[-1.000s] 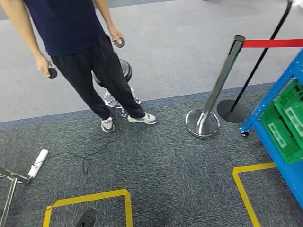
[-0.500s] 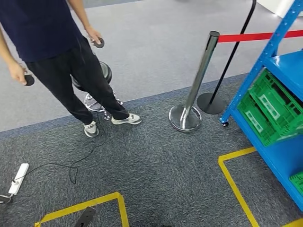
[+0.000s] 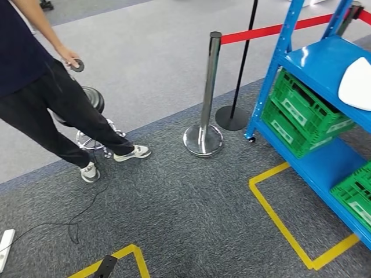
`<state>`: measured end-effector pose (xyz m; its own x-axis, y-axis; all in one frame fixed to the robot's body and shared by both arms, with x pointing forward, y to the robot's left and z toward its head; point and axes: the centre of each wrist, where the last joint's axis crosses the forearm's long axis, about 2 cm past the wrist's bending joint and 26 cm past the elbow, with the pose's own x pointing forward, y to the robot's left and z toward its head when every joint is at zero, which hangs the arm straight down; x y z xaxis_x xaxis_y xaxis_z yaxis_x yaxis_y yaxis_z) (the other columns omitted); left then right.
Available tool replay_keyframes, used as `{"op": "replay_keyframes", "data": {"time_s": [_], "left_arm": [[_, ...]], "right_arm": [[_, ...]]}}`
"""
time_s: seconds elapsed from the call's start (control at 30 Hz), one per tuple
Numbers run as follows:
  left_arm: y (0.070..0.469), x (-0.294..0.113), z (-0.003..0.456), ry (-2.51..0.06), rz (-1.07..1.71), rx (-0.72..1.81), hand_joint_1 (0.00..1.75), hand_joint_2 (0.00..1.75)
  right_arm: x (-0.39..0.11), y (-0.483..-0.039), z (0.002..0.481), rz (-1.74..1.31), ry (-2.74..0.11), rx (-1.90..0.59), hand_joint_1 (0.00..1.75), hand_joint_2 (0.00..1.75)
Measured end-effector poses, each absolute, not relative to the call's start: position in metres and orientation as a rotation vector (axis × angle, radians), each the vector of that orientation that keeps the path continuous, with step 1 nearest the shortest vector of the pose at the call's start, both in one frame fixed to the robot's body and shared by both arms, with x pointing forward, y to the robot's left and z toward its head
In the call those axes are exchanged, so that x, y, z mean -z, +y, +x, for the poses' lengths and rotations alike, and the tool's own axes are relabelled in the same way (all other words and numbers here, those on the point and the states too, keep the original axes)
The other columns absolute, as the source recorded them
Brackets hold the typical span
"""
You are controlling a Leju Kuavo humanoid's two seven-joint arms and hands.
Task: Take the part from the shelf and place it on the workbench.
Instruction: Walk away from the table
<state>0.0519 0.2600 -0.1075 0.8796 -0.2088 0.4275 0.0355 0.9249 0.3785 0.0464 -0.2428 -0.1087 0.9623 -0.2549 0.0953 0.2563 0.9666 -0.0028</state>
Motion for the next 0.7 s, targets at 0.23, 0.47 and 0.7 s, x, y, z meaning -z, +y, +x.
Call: {"op": "replay_keyframes", "data": {"time_s": [0.23,0.47,0.7], "left_arm": [[0.2590,0.1073,0.0530,-0.481,0.362,0.129,0.00,1.75],[0.2597,0.1078,0.0498,-0.475,0.358,0.131,0.00,1.75],[0.2590,0.1077,0.0506,-0.476,0.356,0.131,0.00,1.75]], "right_arm": [[0.1091,-0.2429,0.0433,-0.006,-0.091,0.289,0.00,0.00],[0.1091,-0.2435,0.0433,-0.010,-0.095,0.314,0.00,0.00],[0.1092,-0.2456,0.0447,-0.014,-0.099,0.319,0.00,0.00]]}}
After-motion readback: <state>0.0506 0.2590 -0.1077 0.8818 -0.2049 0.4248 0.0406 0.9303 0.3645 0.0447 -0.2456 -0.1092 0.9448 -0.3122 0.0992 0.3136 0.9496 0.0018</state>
